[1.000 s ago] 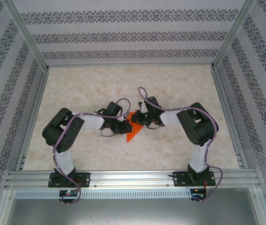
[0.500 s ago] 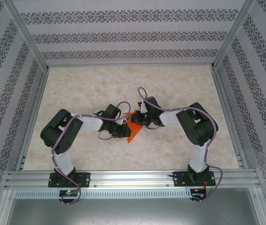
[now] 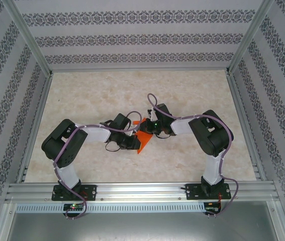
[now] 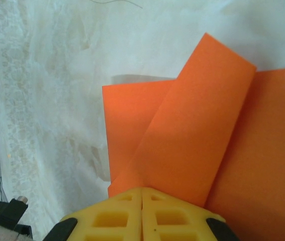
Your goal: Fold a paper plane with a square sheet of paper (pick it up from the middle)
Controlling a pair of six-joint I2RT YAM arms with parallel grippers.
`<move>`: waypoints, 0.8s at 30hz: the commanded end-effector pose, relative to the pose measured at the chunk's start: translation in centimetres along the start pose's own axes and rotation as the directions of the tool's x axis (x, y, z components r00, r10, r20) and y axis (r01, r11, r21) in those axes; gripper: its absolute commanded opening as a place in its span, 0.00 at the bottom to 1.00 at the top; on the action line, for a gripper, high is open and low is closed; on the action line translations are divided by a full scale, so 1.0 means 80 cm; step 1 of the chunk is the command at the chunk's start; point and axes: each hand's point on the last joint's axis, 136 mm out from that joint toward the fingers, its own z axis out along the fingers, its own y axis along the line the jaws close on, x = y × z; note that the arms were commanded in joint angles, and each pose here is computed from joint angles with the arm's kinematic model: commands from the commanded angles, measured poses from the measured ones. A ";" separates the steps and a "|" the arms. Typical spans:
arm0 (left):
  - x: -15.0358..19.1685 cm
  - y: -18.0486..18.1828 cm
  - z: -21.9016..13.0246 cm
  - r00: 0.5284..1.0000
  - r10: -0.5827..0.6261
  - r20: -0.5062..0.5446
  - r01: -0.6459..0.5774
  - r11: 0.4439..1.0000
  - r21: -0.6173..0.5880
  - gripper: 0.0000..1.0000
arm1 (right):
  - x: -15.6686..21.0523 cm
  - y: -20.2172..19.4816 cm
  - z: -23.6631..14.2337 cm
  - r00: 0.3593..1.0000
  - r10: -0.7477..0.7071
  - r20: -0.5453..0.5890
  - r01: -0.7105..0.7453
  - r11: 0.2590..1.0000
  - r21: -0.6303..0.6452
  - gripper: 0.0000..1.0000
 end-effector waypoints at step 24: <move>0.147 0.029 0.007 0.945 -0.141 -0.295 0.096 0.982 -0.160 0.09 | 0.038 -0.090 0.012 0.995 0.086 -0.042 -0.073 0.967 0.245 0.08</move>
